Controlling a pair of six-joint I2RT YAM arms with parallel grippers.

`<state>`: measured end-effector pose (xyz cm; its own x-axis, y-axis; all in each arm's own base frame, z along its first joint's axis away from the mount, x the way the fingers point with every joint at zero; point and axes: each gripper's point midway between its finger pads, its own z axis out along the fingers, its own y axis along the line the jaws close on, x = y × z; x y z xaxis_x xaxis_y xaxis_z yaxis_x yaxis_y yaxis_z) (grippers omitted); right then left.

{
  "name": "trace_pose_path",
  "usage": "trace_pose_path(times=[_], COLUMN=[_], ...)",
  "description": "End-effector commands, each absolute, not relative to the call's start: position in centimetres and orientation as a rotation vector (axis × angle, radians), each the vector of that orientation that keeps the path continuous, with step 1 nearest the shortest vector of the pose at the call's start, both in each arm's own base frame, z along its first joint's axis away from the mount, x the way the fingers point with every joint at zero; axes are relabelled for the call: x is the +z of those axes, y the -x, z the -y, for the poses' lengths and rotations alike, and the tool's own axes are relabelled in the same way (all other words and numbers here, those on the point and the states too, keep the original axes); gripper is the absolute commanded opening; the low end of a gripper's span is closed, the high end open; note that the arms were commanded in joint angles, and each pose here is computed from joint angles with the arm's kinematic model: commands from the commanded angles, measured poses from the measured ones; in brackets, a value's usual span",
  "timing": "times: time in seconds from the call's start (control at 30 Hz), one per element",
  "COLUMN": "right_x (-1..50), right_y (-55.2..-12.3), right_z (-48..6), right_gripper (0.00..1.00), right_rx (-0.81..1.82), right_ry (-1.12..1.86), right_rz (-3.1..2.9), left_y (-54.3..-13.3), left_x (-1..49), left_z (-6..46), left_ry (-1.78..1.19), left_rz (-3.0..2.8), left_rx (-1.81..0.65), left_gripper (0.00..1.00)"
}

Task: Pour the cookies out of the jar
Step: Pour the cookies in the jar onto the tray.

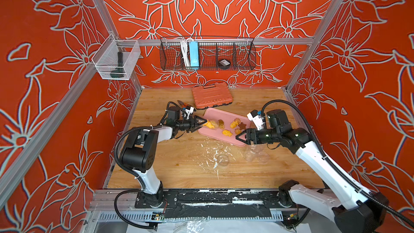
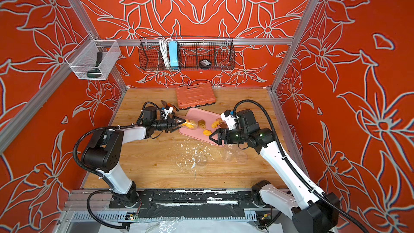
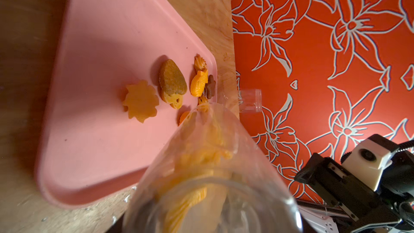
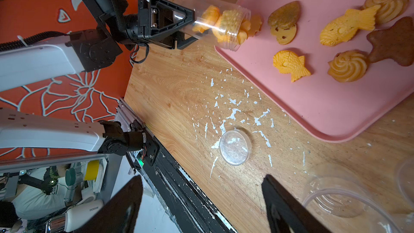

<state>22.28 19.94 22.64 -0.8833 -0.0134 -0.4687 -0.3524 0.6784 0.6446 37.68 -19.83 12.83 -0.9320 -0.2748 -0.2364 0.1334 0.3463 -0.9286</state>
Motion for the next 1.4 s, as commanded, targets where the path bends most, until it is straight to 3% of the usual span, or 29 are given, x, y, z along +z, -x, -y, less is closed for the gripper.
trace_pose_path(times=[0.0,0.13,0.23,0.43,1.13,1.37], right_x=[22.9,22.9,23.0,23.2,23.2,23.1], right_y=[-21.9,-21.8,-21.8,-21.5,-21.2,-21.2], right_z=[-19.6,-19.7,-19.6,-19.4,-19.3,-19.2], right_gripper=[0.85,0.85,0.85,0.85,0.85,0.85], right_rx=[1.066,1.078,1.068,1.065,1.067,1.067], right_ry=[0.281,0.282,0.279,0.281,0.27,0.269], right_rz=[-2.454,-2.456,-2.449,-2.45,-2.453,-2.455], left_y=[-37.3,-38.1,-37.0,-36.7,-36.7,-38.1], left_x=[15.9,13.2,15.8,14.7,14.6,14.3], left_z=[20.6,19.8,20.9,21.0,20.7,19.3], left_ry=[0.036,0.037,0.021,0.082,0.107,0.086], left_rz=[-2.125,-2.289,-2.14,-2.14,-2.142,-2.232], left_rx=[-1.747,-1.489,-1.735,-1.843,-1.833,-1.516], left_gripper=[0.63,0.63,0.63,0.63,0.63,0.64])
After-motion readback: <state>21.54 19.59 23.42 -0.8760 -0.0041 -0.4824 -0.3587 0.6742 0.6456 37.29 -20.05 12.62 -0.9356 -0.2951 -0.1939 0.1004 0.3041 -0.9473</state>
